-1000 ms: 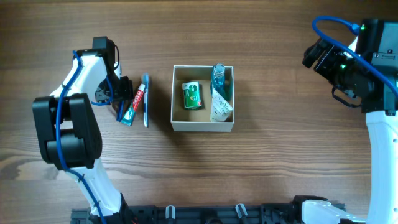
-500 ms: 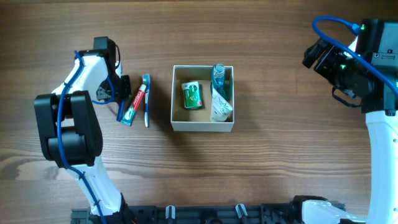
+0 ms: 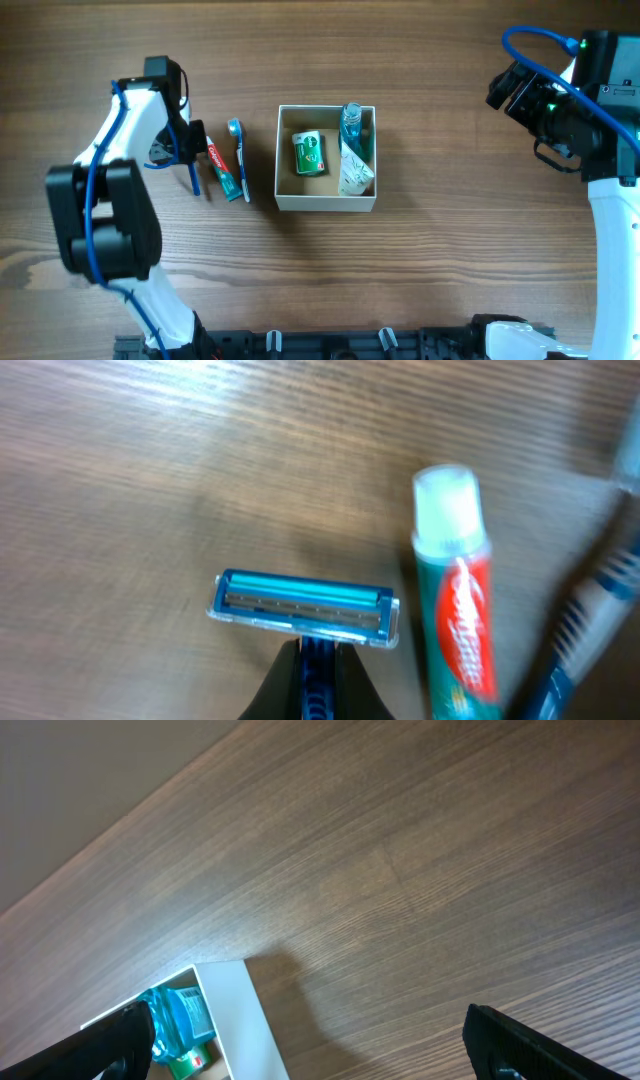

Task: Pack container
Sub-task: 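Place the razor into the box beside the soap, then grasp the Colgate toothpaste tube with the left gripper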

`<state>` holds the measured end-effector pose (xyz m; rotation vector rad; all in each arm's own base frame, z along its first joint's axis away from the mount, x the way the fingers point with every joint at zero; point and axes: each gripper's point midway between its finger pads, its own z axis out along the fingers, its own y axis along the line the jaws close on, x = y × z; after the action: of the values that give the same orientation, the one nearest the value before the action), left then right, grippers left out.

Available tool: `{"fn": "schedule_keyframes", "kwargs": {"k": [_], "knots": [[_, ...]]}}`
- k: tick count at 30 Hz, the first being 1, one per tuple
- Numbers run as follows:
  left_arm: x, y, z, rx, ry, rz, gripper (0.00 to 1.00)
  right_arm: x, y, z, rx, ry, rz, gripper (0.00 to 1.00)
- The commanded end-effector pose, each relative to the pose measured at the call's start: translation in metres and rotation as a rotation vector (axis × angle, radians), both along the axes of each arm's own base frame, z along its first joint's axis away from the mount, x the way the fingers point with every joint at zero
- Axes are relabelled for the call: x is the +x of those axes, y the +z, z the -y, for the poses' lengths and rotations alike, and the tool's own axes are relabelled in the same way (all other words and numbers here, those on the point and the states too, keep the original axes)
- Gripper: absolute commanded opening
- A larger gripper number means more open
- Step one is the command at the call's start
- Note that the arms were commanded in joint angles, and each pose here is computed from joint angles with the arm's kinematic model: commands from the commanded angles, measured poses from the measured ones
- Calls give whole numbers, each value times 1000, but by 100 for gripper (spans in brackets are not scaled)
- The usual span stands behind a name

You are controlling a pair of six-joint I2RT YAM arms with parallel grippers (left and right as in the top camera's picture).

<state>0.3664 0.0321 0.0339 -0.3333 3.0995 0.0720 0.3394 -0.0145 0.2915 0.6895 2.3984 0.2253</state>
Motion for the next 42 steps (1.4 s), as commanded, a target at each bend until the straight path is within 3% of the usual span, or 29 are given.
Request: {"fn": "schedule_keyframes", "kwargs": {"k": [1,6,9,15,21,25,31,36,38,42], "knots": [[-2,59,8,-5,14,128,4,1,7,-1,14,-6,19,100],[-8,129,81,-160,-68,320,4,1,7,-1,14,-5,19,100],[-7,143,130,-204,-145,385,4,1,7,-1,14,-6,19,100],[3,105,223,-259,-267,376,4,1,7,-1,14,-6,19,100],[9,46,260,-256,-310,304,4,1,7,-1,14,-6,19,100],[8,35,260,-247,-308,281,7,1,7,-1,14,-5,19,100],[5,64,245,-253,-282,308,50,1,7,-1,14,-6,19,100],[-7,137,209,-272,-224,421,61,1,7,-1,14,-6,19,100],[-16,165,164,-213,-136,463,66,1,7,-1,14,-6,19,100],[-23,169,86,-98,75,435,70,1,7,-1,14,-6,19,100]]}}
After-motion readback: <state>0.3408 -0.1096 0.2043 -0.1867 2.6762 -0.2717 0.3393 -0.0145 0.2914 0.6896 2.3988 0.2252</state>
